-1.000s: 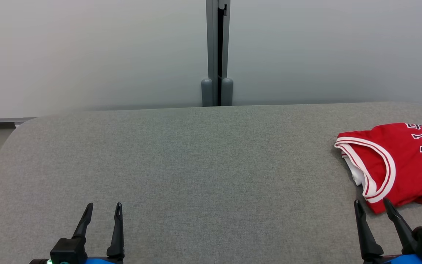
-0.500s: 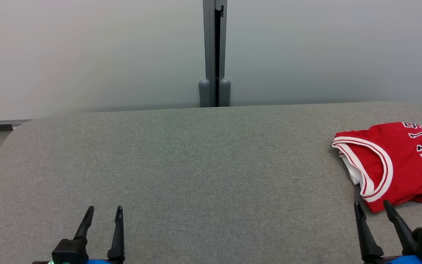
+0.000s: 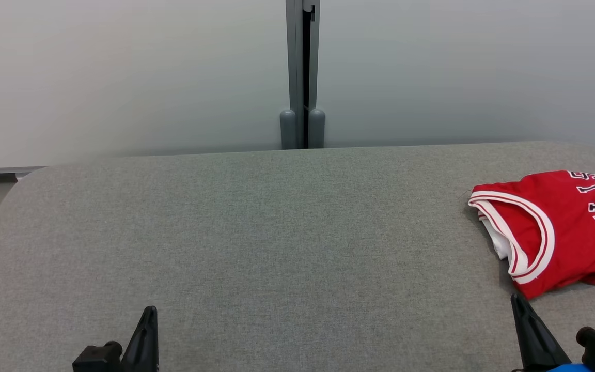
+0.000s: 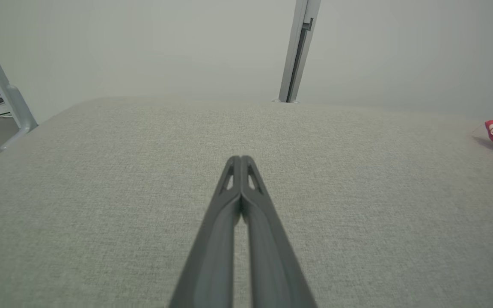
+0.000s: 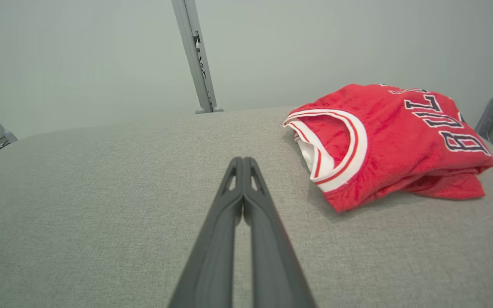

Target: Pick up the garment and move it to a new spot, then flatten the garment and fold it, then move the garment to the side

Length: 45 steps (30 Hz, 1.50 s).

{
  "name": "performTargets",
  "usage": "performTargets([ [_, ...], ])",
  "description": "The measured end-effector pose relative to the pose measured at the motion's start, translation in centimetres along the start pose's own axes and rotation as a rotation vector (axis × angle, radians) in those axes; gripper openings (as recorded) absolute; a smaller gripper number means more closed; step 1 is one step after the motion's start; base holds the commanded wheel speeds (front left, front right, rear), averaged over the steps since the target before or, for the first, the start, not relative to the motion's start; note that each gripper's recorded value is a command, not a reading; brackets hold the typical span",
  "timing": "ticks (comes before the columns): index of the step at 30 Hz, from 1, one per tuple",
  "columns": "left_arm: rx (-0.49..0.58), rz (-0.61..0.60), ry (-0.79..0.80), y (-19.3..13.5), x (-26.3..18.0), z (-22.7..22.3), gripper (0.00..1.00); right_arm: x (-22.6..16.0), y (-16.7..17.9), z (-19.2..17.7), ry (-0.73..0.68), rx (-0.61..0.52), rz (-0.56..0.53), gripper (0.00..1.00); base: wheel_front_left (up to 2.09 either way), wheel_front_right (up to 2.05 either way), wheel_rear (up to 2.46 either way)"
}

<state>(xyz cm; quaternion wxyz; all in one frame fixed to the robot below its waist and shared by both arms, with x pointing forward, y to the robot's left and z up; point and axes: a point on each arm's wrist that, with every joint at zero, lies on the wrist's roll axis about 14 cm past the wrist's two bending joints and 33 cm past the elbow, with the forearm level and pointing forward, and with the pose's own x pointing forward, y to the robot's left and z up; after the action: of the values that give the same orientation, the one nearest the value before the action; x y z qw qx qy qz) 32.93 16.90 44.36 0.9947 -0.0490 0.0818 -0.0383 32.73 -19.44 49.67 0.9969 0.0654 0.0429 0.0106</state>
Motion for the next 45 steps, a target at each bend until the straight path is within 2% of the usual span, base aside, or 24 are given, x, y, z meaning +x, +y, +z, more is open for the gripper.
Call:
performTargets([
  [22, -0.411, 0.073, 0.017, 1.5, 1.1, 0.7, 0.0, 1.4, 0.0, -0.2, -0.011, 0.411, 0.003, 0.0, 0.0, 0.0, 0.0],
  [45, -0.75, 0.078, -0.016, 2.0, 2.4, 2.2, 0.0, 2.8, -0.1, 0.2, -0.027, 0.735, 0.011, 0.0, 0.0, 0.0, 0.0],
])
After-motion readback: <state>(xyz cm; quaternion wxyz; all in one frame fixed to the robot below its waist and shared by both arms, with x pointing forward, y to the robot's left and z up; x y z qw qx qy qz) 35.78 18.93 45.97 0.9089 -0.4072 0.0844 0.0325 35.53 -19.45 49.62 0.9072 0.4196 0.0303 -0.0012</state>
